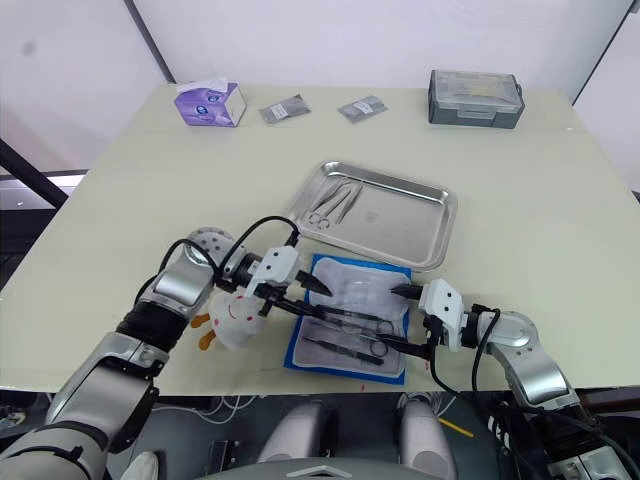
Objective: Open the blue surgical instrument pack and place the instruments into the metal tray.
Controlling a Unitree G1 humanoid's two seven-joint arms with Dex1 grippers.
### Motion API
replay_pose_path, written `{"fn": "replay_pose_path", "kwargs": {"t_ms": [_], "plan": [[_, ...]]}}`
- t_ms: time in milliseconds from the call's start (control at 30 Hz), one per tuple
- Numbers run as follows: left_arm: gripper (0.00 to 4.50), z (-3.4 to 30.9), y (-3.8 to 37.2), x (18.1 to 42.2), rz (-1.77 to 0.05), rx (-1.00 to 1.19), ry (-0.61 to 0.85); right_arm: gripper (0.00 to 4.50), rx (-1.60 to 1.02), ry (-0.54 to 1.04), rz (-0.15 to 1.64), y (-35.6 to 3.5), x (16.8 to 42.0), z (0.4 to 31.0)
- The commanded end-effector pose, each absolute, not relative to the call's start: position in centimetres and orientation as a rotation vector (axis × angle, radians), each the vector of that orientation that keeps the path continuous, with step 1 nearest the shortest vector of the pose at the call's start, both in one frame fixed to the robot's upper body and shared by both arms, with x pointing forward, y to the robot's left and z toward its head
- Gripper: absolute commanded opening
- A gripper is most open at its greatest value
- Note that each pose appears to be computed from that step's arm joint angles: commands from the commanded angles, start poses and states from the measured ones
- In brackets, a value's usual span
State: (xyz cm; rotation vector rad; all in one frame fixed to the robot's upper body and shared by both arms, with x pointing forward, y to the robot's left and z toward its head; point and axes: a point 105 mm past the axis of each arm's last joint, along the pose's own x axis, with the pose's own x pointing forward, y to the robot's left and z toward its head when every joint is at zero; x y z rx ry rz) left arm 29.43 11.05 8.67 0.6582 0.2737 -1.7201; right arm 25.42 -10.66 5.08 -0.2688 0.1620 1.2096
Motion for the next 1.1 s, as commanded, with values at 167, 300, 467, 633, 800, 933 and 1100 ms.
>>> {"fn": "replay_pose_path", "kwargs": {"t_ms": [167,300,467,633,800,933,1100], "plan": [[1.77,7.5,11.7,29.6,-1.712,0.673,0.302,4.50,-0.252,0.306,1.168,-11.9,24.8,2.2],[1.77,6.9,12.1,30.3,-1.683,0.699,0.311,4.50,-0.252,0.306,1.168,-12.0,24.7,2.2],[1.77,7.0,11.8,30.5,-1.692,0.702,0.292,4.50,-0.252,0.306,1.169,-11.9,24.6,2.2],[1.77,6.8,11.5,29.7,-1.738,0.677,0.290,4.50,-0.252,0.307,1.169,-12.0,24.5,2.2],[1.54,6.4,11.5,29.3,-1.752,0.670,0.309,4.50,-0.252,0.308,1.170,-11.9,24.5,2.2],[0.05,6.2,11.7,29.2,-1.748,0.674,0.327,4.50,-0.252,0.309,1.170,-11.9,24.4,2.2],[0.01,6.2,11.8,28.9,-1.765,0.662,0.343,4.50,-0.252,0.310,1.169,-12.0,24.5,2.2]]}}
